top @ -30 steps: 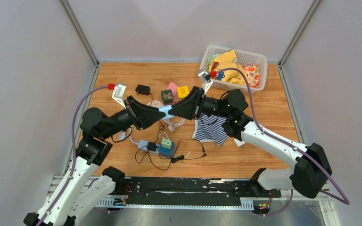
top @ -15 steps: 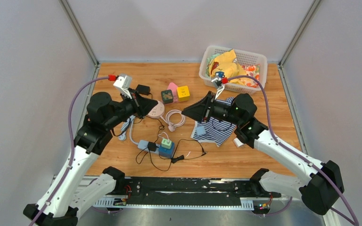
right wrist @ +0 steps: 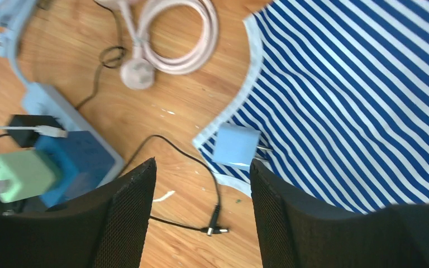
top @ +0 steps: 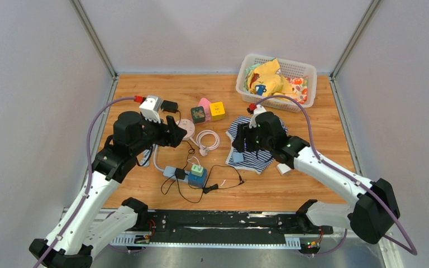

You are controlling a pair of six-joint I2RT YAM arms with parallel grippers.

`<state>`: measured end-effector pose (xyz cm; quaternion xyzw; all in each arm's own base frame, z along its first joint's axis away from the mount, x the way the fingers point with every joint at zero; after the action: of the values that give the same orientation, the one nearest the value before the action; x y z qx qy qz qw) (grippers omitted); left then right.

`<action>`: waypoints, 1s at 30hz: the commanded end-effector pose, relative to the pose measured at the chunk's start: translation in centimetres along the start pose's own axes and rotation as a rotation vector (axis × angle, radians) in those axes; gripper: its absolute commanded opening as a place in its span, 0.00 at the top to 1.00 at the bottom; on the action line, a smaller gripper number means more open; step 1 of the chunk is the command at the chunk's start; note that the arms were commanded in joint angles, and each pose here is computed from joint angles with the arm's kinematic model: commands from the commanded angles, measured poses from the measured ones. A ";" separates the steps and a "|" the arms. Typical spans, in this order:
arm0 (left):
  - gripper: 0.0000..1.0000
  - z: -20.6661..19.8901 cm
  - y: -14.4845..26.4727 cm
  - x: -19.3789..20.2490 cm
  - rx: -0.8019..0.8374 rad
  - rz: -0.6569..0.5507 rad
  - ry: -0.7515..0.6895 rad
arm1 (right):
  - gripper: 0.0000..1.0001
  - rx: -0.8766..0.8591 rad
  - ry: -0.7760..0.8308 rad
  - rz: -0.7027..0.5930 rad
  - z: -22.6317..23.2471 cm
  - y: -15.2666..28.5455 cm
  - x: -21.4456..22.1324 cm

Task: Insert the plug
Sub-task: Pick up the plug from the center of the board.

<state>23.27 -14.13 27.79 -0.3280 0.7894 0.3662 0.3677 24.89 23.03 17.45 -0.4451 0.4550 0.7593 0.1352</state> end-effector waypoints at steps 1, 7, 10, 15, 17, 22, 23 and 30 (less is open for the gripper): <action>0.15 2.0 -0.2 2.0 -0.068 0.044 -0.032 | 0.37 0.117 0.043 0.139 -2.3 -0.8 3.2; 0.12 3.4 -0.1 3.5 -0.111 0.073 -0.065 | 0.36 0.127 0.044 0.234 -2.2 -2.9 4.9; 0.01 3.7 0.0 3.9 -0.122 0.074 -0.064 | 0.36 0.145 0.046 0.269 -2.2 -3.7 5.7; 0.00 3.7 0.1 4.6 -0.112 0.081 -0.038 | 0.37 0.129 0.034 0.320 -1.4 -4.9 7.1; 0.00 3.8 0.1 4.8 -0.113 0.081 -0.026 | 0.38 0.119 0.034 0.340 -1.0 -5.4 7.5; 0.00 4.2 0.0 5.3 -0.129 0.085 -0.012 | 0.41 0.185 0.072 0.377 -1.6 -5.8 8.5; 0.00 4.2 0.0 5.3 -0.138 0.085 -0.006 | 0.41 0.200 0.079 0.384 -1.7 -5.8 8.7; 0.00 3.9 0.1 4.6 -0.149 0.058 0.070 | 0.51 0.211 0.081 0.395 -1.8 -6.0 8.8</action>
<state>21.97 -12.27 21.55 -0.3199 0.7815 0.4297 0.3199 24.32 23.01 6.49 -0.3636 0.6018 0.7110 0.0085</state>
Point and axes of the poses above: each gripper's point midway between its finger pads, its own y axis back along the fingers, its own z axis along the line the jaws close on, x = y × z, the point moved 2 cm from there along y, back along the fingers, and after that the axes turned 10 degrees about y, right-handed, at the moved point
